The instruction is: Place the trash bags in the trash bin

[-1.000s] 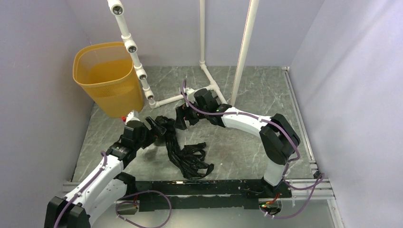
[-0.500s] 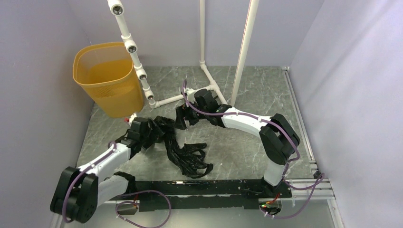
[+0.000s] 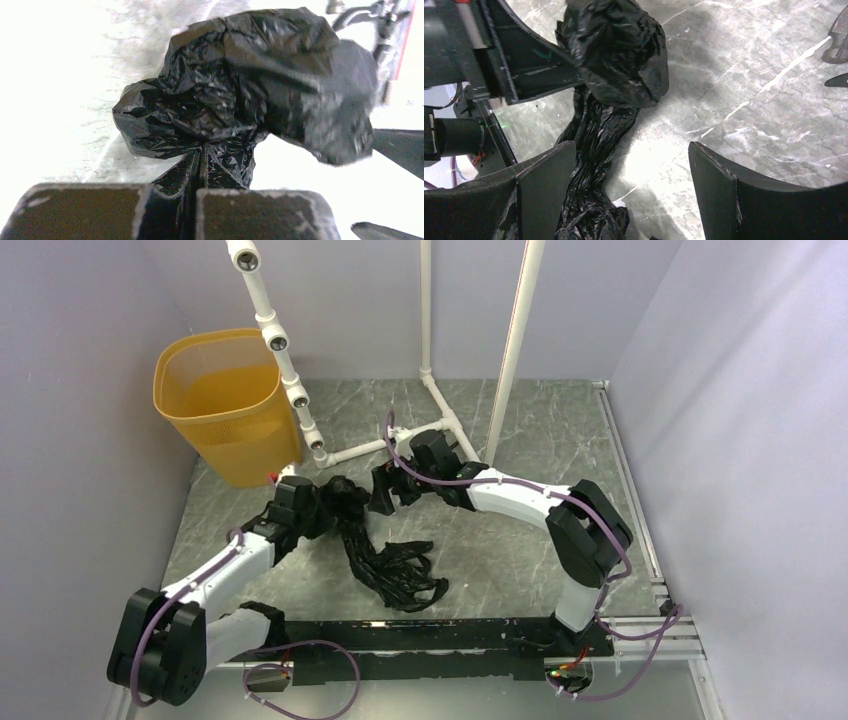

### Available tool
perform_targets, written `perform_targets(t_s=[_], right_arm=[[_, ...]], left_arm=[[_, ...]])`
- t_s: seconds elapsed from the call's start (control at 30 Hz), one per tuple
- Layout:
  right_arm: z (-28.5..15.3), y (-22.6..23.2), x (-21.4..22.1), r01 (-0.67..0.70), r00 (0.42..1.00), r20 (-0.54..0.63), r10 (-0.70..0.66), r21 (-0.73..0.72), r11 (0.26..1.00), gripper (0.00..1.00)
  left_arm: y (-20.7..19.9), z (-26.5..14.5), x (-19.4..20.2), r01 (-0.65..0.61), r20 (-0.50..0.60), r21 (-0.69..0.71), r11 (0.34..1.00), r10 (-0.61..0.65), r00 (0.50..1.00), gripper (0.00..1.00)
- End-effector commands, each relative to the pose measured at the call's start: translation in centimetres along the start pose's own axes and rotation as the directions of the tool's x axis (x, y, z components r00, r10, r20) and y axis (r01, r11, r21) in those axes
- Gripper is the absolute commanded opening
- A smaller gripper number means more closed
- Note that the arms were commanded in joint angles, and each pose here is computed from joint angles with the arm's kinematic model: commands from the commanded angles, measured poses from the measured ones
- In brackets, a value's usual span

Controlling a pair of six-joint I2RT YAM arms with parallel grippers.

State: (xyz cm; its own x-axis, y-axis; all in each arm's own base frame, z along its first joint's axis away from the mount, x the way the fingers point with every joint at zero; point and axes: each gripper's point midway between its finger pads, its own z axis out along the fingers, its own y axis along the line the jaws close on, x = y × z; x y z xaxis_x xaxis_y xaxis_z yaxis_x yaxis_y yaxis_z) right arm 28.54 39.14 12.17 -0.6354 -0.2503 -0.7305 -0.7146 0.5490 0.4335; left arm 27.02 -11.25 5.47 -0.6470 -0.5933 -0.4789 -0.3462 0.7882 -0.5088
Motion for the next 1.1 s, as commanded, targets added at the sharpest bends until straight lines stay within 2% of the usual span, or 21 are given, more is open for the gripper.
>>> perform_targets(t_s=[0.0, 0.17, 0.33, 0.53, 0.57, 0.67, 0.7, 0.73, 0.9, 0.97, 1.03, 1.07], right_arm=[[-1.4, 1.7, -2.9, 0.062, 0.992, 0.113, -0.056, -0.046, 0.997, 0.88], [-2.9, 3.7, -4.1, 0.109, 0.975, 0.207, -0.081, -0.126, 0.986, 0.86], [-4.6, 4.3, -5.0, 0.139, 0.955, 0.280, -0.099, -0.127, 0.982, 0.75], [-6.1, 2.9, -5.7, 0.107, 0.942, 0.327, -0.077, -0.074, 0.991, 0.42], [-6.4, 2.6, -5.7, 0.097, 0.940, 0.334, -0.068, -0.071, 0.993, 0.38], [-7.6, 1.8, -6.3, 0.071, 0.929, 0.368, -0.044, -0.060, 0.996, 0.19], [-8.1, 1.3, -6.5, 0.058, 0.924, 0.381, -0.034, -0.050, 0.997, 0.09], [-8.6, 0.8, -6.6, 0.045, 0.919, 0.394, -0.026, -0.039, 0.998, 0.05], [-10.5, -0.4, -6.3, 0.054, 0.902, 0.430, -0.044, -0.011, 0.999, 0.01], [-10.6, -0.2, -5.8, 0.109, 0.906, 0.413, -0.096, -0.009, 0.994, 0.01], [-10.6, 0.3, -5.2, 0.155, 0.914, 0.383, -0.131, -0.032, 0.987, 0.02], [-10.7, 0.6, -5.1, 0.172, 0.917, 0.373, -0.143, -0.044, 0.984, 0.02]], left_arm=[[-3.8, -2.1, -1.5, -0.139, 0.023, 0.161, 0.977, 0.137, 0.990, 0.03], [-7.7, -4.7, -1.2, -0.246, 0.037, 0.374, 0.894, 0.251, 0.967, 0.03], [-9.7, -6.4, -1.3, -0.334, 0.059, 0.459, 0.823, 0.347, 0.936, 0.02], [-11.2, -7.6, -0.4, -0.395, 0.058, 0.538, 0.745, 0.435, 0.899, 0.03], [-11.3, -7.8, -0.4, -0.397, 0.065, 0.544, 0.739, 0.435, 0.898, 0.03], [-10.9, -8.0, -0.8, -0.408, 0.080, 0.519, 0.751, 0.433, 0.898, 0.03], [-10.6, -8.1, -0.9, -0.414, 0.080, 0.504, 0.758, 0.436, 0.896, 0.03], [-10.3, -8.2, -1.0, -0.421, 0.082, 0.488, 0.765, 0.440, 0.894, 0.03], [-8.8, -9.0, -1.9, -0.443, 0.118, 0.404, 0.800, 0.435, 0.893, 0.03], [-8.2, -9.2, -2.3, -0.433, 0.130, 0.372, 0.821, 0.416, 0.900, 0.18], [-8.3, -9.6, -2.6, -0.420, 0.147, 0.374, 0.827, 0.394, 0.907, 0.44], [-8.5, -9.9, -2.6, -0.412, 0.155, 0.383, 0.827, 0.383, 0.911, 0.54]])
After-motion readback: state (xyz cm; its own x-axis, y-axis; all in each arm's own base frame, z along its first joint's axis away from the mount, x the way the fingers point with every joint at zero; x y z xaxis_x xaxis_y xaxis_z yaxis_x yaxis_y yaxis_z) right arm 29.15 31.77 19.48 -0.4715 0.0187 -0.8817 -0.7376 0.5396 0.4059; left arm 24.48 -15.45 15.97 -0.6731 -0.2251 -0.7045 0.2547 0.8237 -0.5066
